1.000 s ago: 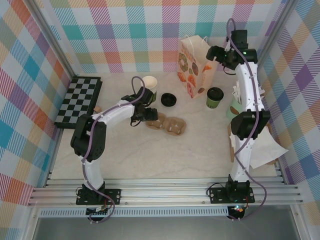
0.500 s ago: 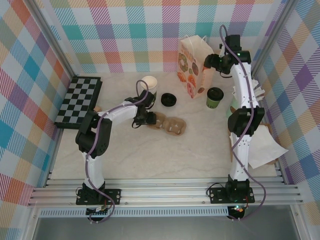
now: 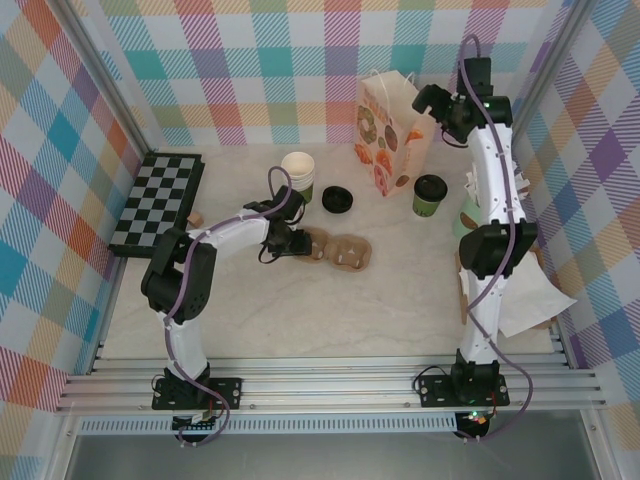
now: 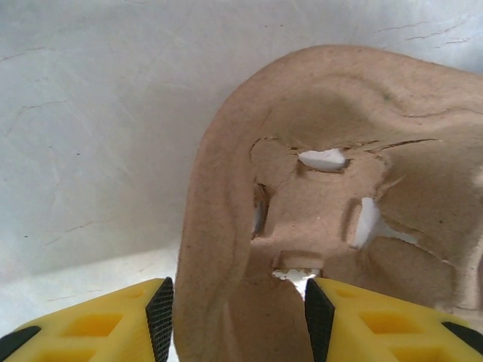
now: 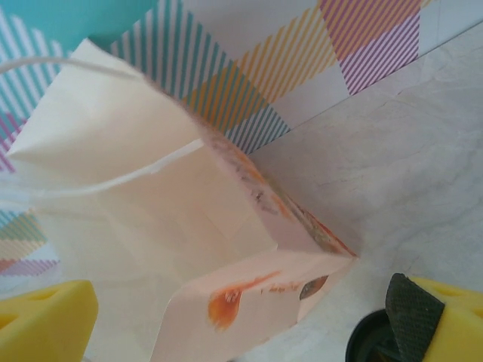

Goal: Pack the takeout coffee

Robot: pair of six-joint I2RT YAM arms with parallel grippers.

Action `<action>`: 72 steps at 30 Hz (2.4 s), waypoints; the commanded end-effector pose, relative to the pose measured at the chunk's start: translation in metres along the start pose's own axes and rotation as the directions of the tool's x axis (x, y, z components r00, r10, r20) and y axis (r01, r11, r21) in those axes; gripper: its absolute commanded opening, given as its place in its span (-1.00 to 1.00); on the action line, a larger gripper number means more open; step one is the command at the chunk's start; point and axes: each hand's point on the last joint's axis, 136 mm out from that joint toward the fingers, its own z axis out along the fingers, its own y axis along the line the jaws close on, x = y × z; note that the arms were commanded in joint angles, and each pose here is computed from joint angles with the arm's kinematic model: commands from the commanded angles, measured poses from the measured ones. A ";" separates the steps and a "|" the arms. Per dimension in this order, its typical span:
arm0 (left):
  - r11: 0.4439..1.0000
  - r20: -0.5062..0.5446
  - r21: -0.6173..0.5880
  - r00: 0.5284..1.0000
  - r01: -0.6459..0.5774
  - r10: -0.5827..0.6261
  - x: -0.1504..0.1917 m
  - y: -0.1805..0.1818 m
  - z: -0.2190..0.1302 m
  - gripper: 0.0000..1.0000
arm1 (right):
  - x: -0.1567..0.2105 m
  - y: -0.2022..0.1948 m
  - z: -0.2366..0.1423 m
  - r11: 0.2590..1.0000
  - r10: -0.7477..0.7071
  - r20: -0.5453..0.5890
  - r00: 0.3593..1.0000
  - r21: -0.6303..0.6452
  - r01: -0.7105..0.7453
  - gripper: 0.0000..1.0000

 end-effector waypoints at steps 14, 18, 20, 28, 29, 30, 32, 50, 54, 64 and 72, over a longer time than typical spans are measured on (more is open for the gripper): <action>1.000 0.022 0.023 1.000 0.012 -0.013 0.020 0.007 -0.027 0.05 | 0.020 -0.003 0.009 0.998 -0.053 -0.070 0.996 0.029 0.056 0.14; 1.000 0.036 0.013 0.999 0.012 -0.013 0.019 0.009 -0.031 0.06 | 0.021 0.010 -0.001 0.993 -0.119 -0.056 0.991 -0.004 0.119 -0.33; 1.000 0.040 0.012 0.999 0.012 -0.012 0.019 0.010 -0.032 0.06 | 0.020 0.015 -0.005 0.991 -0.134 -0.050 0.990 -0.018 0.133 -0.45; 1.000 0.059 0.011 0.998 0.008 -0.009 0.016 0.009 -0.040 0.07 | 0.014 0.034 -0.019 0.965 -0.251 -0.004 0.968 -0.083 0.250 -1.00; 1.000 0.064 0.016 0.998 0.004 -0.005 0.015 0.008 -0.043 0.07 | 0.013 0.040 -0.022 0.955 -0.277 0.005 0.961 -0.110 0.276 -1.00; 1.000 0.074 0.023 0.997 0.001 -0.003 0.014 0.007 -0.048 0.07 | 0.012 0.047 -0.025 0.941 -0.304 0.020 0.952 -0.147 0.304 -1.00; 1.000 0.096 0.029 0.995 -0.005 0.002 0.011 0.005 -0.057 0.09 | 0.009 0.063 -0.032 0.908 -0.351 0.054 0.935 -0.222 0.354 -1.00; 0.926 0.517 -0.124 0.820 0.356 -0.246 0.034 0.106 -0.264 1.00 | 0.095 0.174 -0.229 0.651 -0.544 0.245 0.802 -0.480 0.588 -1.00; 0.823 0.634 -0.202 0.711 0.531 -0.303 0.056 0.151 -0.313 1.00 | 0.159 0.192 -0.237 0.670 -0.513 0.117 0.850 -0.564 0.482 -1.00; 0.762 0.786 -0.030 0.486 0.647 -0.382 0.083 0.166 -0.389 1.00 | 0.304 0.194 -0.180 0.811 -0.521 -0.082 0.849 -0.356 0.464 -1.00; 0.866 0.680 0.145 0.588 0.479 -0.439 0.078 0.115 -0.389 1.00 | 0.364 0.188 -0.137 0.873 -0.479 -0.210 0.852 -0.209 0.440 -0.85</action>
